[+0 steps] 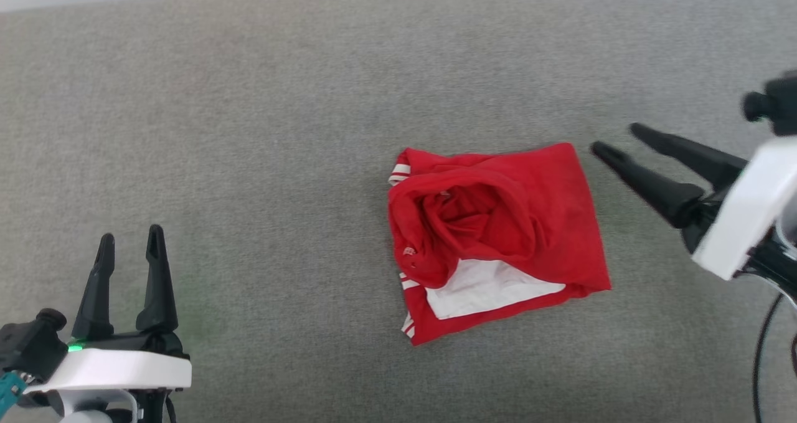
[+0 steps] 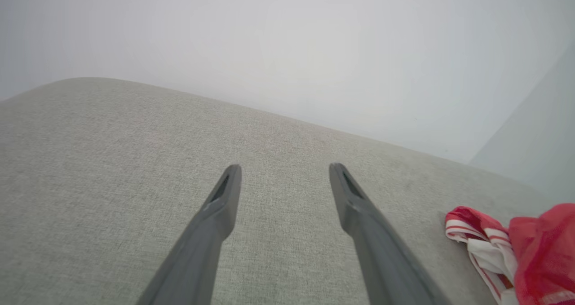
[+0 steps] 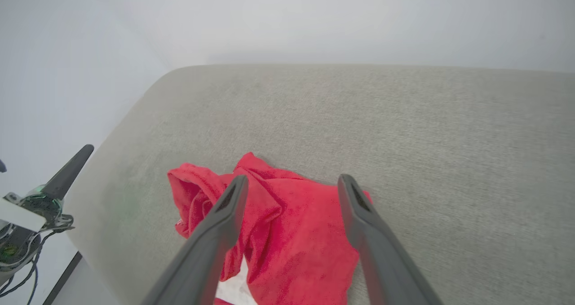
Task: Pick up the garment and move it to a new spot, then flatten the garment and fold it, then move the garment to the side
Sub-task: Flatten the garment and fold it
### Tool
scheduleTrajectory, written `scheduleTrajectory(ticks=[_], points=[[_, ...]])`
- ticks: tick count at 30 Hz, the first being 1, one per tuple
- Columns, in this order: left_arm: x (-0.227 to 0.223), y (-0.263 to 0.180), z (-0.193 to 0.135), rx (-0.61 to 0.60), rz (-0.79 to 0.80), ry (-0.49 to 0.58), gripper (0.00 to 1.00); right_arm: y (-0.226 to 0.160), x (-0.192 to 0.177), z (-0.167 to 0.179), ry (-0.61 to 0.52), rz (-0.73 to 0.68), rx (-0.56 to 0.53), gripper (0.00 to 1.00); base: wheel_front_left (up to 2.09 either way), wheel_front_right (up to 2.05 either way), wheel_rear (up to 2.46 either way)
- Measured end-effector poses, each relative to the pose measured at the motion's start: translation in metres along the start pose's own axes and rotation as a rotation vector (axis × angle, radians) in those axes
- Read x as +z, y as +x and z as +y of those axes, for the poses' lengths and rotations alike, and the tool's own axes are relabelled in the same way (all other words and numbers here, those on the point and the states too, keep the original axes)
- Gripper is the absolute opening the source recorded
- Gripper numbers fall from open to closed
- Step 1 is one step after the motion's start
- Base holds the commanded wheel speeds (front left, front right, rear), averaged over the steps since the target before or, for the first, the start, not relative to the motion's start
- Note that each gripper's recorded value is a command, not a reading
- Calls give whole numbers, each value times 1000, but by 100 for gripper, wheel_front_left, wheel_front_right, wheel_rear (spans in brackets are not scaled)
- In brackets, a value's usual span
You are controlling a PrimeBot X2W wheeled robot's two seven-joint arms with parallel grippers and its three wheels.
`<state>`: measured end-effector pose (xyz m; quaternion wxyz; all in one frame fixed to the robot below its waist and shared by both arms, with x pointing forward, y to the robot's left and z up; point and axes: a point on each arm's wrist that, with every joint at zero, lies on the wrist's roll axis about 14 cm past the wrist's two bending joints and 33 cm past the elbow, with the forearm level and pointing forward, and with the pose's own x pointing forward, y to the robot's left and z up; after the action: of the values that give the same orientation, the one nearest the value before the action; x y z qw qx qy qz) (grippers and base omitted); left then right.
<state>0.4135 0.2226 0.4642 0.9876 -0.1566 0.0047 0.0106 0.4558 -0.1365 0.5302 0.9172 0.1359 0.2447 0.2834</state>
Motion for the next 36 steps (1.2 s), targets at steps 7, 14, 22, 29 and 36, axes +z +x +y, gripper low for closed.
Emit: scheduleTrajectory(ticks=[7,14,22,29,36], points=[[2,1,-4,-20,-1,8,100,-33,2,-36,-1,-160,-157,100,0,0,0],[4,-2,-6,-36,1,30,100,-63,-6,-61,-39,-320,-288,100,0,0,0],[7,-10,-5,-41,3,61,100,-89,-19,-74,-125,-459,-379,100,0,0,0],[11,-21,-3,-47,7,112,100,-101,-32,-80,-154,-497,-416,100,0,0,0],[21,-37,5,-26,-14,139,100,-102,-41,-76,-156,-481,-412,100,0,0,0]])
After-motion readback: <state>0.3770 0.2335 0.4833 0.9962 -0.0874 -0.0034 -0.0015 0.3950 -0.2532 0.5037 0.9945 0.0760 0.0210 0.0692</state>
